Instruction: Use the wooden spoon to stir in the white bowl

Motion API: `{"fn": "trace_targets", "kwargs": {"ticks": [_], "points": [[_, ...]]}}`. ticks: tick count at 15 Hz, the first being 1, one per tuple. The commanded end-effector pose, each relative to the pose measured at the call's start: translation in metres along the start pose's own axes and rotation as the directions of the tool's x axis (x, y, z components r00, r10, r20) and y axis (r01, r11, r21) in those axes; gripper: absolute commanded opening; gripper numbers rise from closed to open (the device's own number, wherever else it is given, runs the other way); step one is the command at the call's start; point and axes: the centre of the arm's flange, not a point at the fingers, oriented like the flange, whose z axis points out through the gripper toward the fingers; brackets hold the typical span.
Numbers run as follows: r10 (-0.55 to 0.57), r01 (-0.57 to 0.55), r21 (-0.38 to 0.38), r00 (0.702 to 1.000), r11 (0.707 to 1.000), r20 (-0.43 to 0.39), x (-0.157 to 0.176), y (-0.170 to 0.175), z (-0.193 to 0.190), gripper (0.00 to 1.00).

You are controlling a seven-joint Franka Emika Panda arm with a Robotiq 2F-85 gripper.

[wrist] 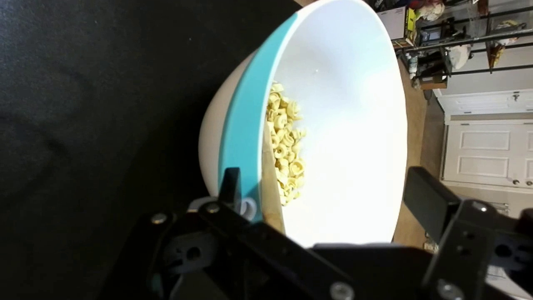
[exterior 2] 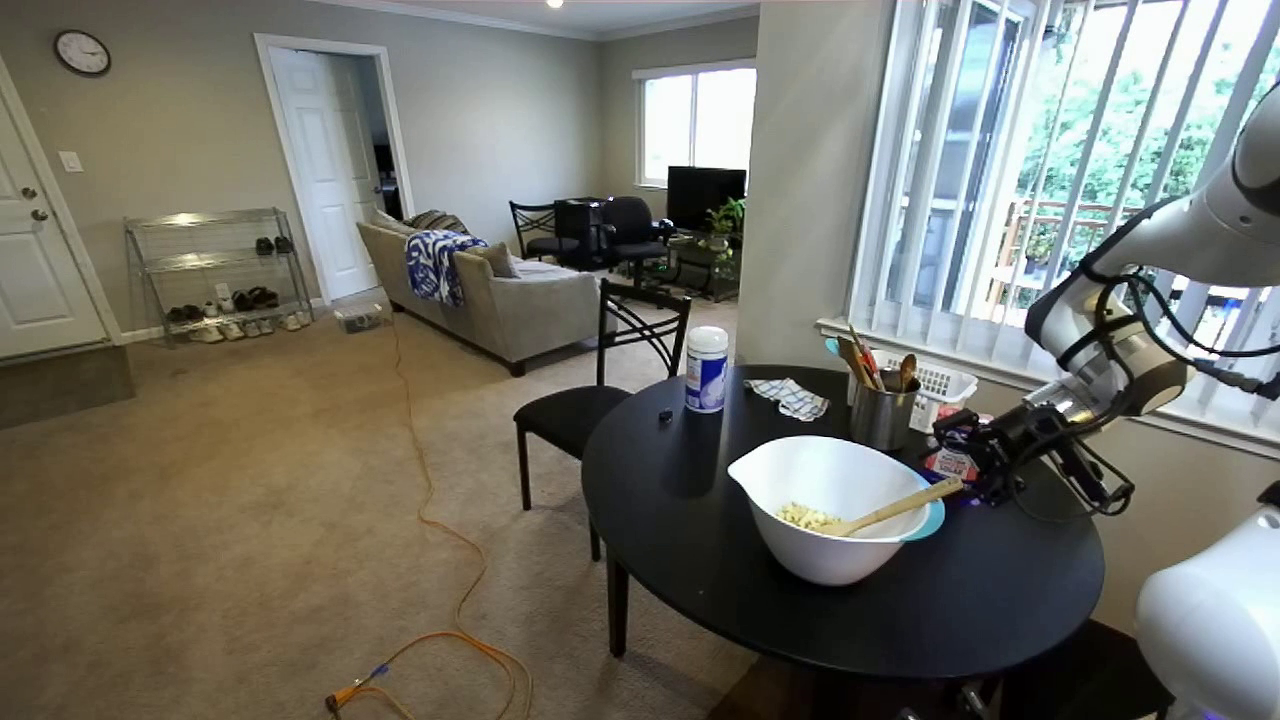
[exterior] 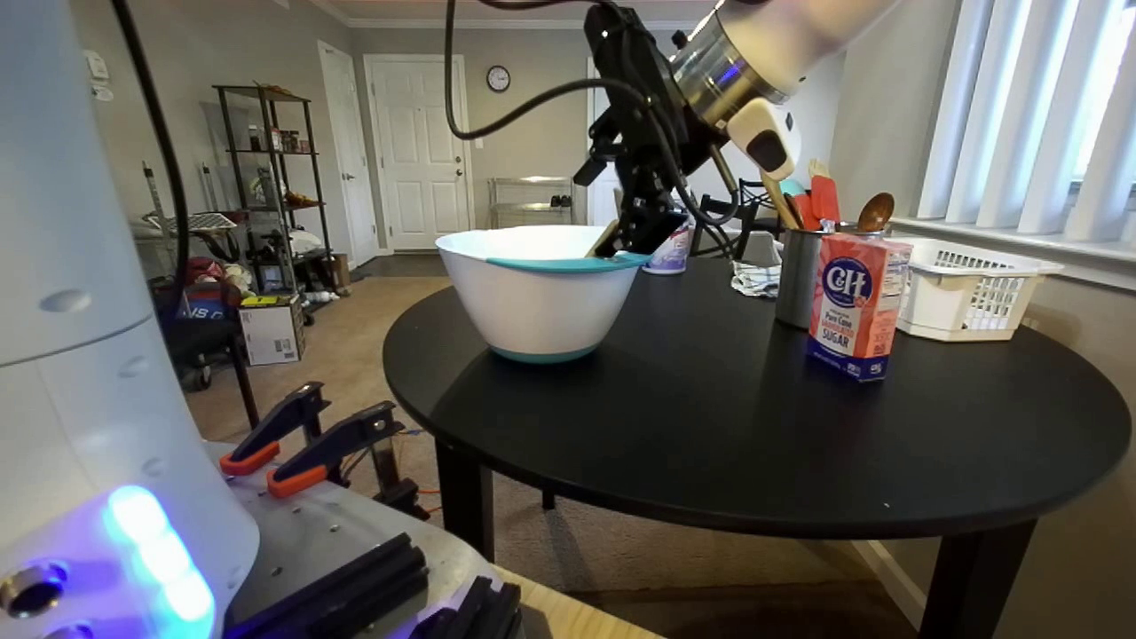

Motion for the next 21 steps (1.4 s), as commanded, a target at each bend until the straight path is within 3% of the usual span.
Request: {"fn": "trace_targets", "kwargs": {"ticks": [1,8,17,18,21], "points": [[-0.050,0.051,0.031,0.999,0.998,-0.018,-0.006,0.001,-0.003,1.00],[-0.071,0.075,0.047,0.994,0.996,-0.081,0.003,0.001,-0.003,1.00],[-0.065,0.068,0.048,0.995,0.997,-0.076,0.005,0.004,-0.007,1.00],[-0.066,0.070,0.048,0.995,0.996,-0.076,0.004,0.005,-0.007,0.75],[-0.058,0.062,0.053,0.996,0.997,-0.070,0.004,0.011,-0.010,0.60]]}}
